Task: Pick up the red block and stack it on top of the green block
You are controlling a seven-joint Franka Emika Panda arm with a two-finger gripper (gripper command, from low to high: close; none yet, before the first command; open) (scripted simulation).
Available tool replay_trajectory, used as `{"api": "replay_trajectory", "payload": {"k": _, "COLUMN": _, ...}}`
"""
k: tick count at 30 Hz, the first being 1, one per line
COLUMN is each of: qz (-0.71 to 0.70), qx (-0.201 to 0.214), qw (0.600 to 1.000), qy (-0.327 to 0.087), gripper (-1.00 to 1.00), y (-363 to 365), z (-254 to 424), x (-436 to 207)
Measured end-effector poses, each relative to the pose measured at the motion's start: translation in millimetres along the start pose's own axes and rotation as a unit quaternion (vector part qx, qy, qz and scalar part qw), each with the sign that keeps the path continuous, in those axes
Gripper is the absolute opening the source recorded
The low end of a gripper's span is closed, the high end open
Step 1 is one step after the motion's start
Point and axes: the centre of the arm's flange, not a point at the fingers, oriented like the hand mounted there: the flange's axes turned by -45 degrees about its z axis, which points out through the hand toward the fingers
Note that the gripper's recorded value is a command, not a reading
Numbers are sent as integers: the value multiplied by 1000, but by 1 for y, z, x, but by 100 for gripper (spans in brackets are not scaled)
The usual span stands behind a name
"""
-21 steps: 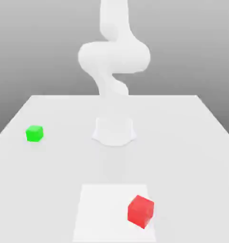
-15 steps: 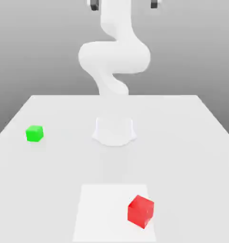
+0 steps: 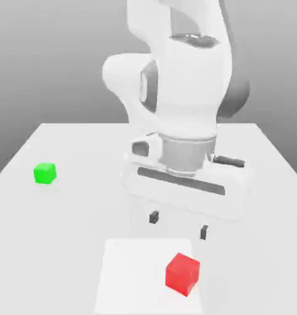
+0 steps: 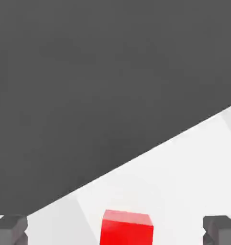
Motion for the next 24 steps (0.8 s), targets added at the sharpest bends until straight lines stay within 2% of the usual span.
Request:
{"api": "replay_trajectory", "payload": {"k": 2, "qz": 18, "qx": -6, "qw": 1000, "qy": -23, "gripper": 0, "y": 2, "z": 30, "x": -12}}
{"api": "replay_trajectory", "payload": {"k": 7, "qz": 24, "qx": -7, "qw": 999, "qy": -30, "gripper": 0, "y": 4, "z": 90, "x": -19}}
{"api": "replay_trajectory", "payload": {"k": 8, "qz": 24, "qx": -8, "qw": 999, "qy": -30, "gripper": -100, "y": 4, "z": 96, "x": -20}}
{"api": "replay_trajectory", "payload": {"k": 14, "qz": 24, "qx": -7, "qw": 999, "qy": -29, "gripper": -100, "y": 4, "z": 99, "x": -21}}
{"api": "replay_trajectory", "payload": {"k": 20, "qz": 24, "qx": -7, "qw": 999, "qy": -29, "gripper": -100, "y": 3, "z": 44, "x": -16}}
{"api": "replay_trajectory", "payload": {"k": 24, "qz": 162, "qx": -26, "qw": 986, "qy": -19, "gripper": -100, "y": 88, "z": 29, "x": 28}}
